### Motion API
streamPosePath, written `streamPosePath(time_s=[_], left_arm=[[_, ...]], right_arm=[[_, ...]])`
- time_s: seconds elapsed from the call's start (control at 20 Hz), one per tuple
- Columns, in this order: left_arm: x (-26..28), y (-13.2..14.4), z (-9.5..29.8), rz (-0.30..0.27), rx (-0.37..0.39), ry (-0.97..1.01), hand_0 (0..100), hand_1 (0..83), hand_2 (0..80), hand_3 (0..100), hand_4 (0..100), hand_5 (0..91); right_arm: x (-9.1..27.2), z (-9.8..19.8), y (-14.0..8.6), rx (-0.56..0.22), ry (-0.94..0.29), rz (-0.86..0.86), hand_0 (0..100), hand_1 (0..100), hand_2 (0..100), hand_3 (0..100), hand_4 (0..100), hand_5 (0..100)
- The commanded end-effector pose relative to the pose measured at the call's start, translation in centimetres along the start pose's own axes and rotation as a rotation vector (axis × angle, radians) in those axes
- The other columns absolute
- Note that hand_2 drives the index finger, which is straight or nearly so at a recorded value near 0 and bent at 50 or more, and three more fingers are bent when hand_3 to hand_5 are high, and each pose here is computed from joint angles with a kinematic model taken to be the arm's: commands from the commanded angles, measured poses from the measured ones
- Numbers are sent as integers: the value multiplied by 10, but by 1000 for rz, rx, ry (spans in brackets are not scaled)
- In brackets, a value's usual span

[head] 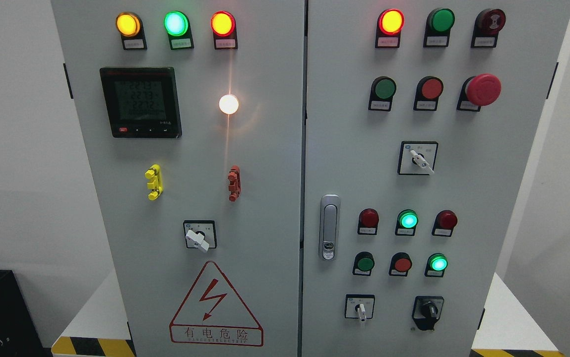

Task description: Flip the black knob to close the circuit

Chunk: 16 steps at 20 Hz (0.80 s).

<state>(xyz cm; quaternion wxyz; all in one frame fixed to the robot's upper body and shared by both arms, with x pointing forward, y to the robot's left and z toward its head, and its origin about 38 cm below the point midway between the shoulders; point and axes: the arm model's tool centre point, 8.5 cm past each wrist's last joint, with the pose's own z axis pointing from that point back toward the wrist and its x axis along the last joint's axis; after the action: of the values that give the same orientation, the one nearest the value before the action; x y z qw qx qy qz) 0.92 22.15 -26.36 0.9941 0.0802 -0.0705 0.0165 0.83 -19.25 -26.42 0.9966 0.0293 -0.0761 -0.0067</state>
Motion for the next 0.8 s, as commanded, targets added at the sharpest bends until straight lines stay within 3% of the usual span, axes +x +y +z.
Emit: streamPosePath(time_s=[0.0, 0.75], left_arm=[[0, 0, 0, 0, -1, 0, 120, 556, 0, 0, 0, 0], [0, 0, 0, 0, -1, 0, 120, 556, 0, 0, 0, 0]], right_arm=[[-14, 1, 2, 22, 49, -7, 0, 1, 0, 0, 0, 0], [-12, 1, 2, 37, 41, -5, 0, 0, 0, 0, 0, 0]])
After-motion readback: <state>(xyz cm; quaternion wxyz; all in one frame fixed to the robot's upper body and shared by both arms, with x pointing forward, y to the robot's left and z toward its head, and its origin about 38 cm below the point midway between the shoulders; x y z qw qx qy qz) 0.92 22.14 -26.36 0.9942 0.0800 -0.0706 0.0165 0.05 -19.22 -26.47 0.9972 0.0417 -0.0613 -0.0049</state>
